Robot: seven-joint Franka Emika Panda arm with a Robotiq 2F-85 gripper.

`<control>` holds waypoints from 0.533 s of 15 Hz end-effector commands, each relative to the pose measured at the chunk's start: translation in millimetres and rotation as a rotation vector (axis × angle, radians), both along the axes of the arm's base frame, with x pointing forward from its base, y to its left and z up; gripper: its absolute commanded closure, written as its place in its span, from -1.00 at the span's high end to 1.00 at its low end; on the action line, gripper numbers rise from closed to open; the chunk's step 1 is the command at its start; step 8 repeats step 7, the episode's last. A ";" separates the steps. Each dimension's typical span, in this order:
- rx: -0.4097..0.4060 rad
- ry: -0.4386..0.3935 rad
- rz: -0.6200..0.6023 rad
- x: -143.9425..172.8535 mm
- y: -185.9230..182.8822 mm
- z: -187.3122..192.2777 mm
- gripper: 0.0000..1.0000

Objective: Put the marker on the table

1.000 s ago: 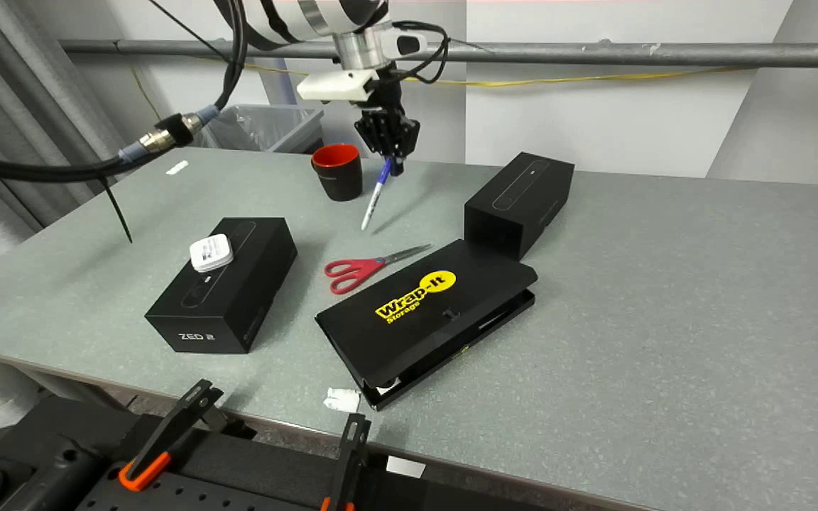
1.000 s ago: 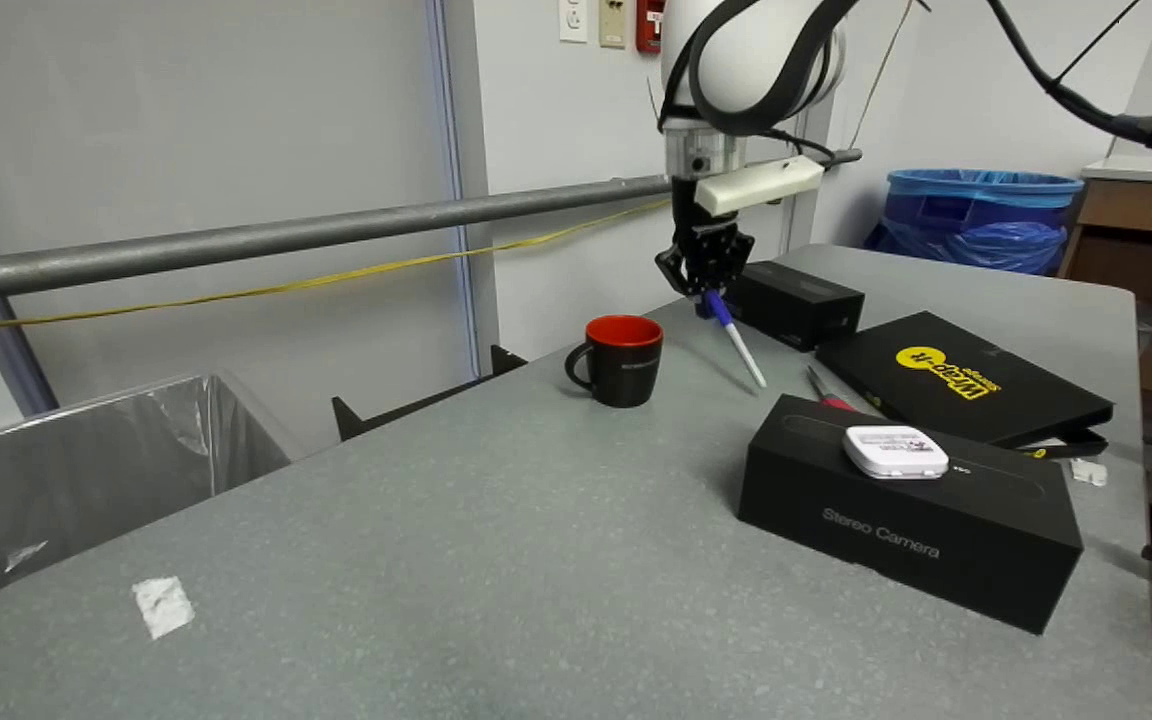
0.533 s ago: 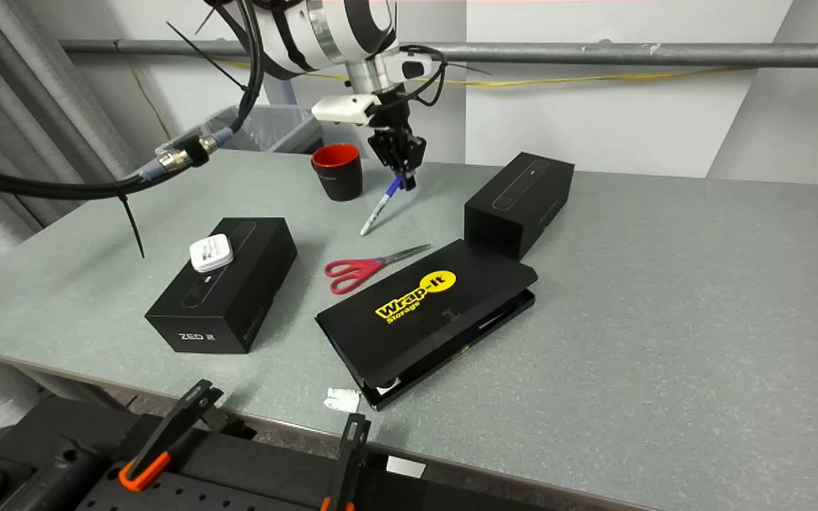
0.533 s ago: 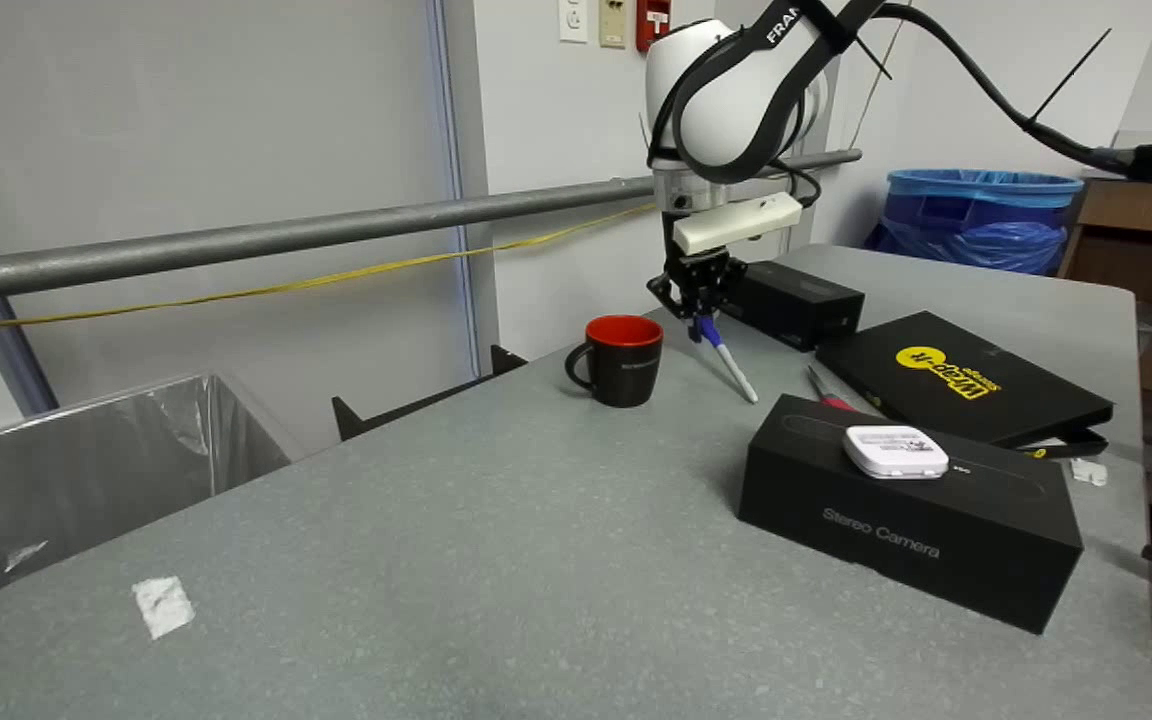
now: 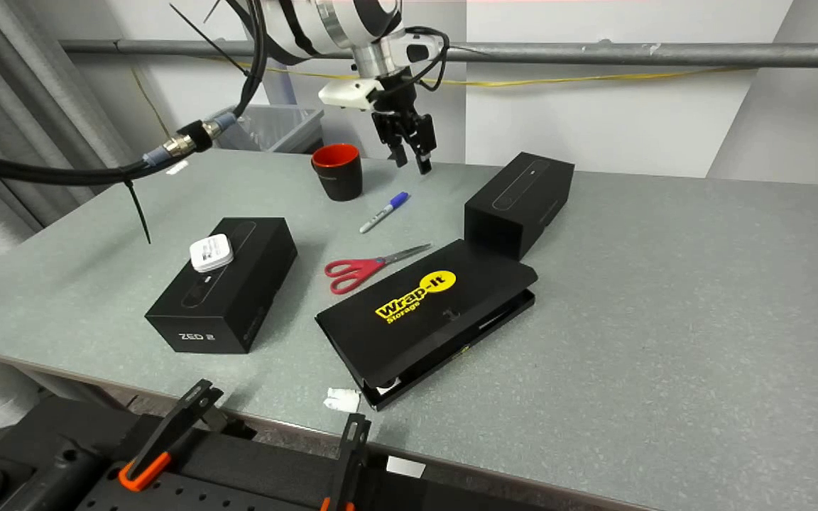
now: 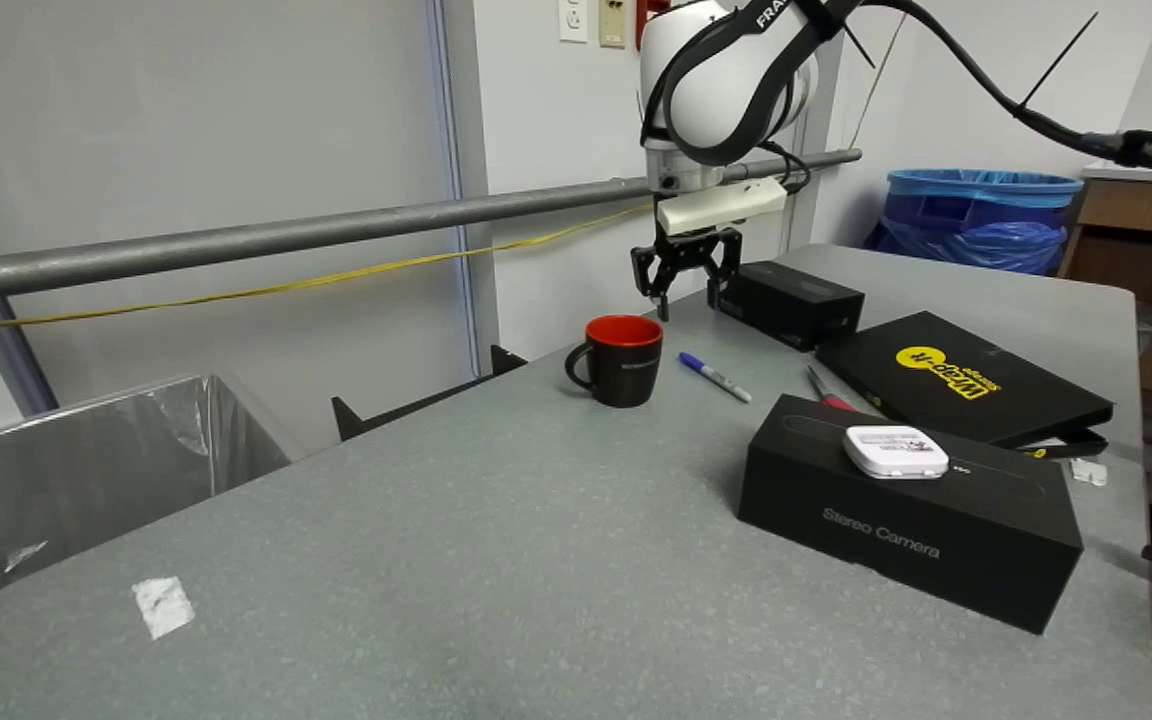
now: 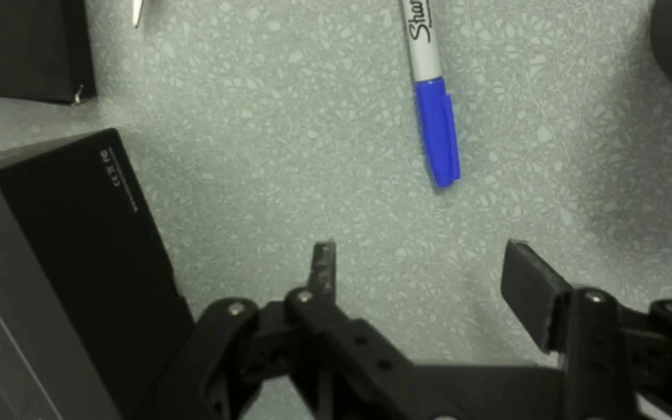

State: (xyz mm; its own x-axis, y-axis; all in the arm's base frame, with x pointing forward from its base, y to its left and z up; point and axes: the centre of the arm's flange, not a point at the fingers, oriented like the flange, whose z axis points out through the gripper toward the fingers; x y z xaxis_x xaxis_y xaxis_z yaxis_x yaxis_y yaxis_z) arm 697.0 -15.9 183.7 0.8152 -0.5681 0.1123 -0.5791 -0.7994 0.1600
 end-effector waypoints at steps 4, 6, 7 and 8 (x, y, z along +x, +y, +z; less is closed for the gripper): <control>0.013 0.015 -0.018 5.9 -2.8 4.2 1.00; 0.024 0.023 -0.027 8.6 -5.0 6.3 1.00; 0.025 0.024 -0.028 9.2 -5.7 6.7 1.00; 0.025 0.024 -0.028 9.2 -5.7 6.7 1.00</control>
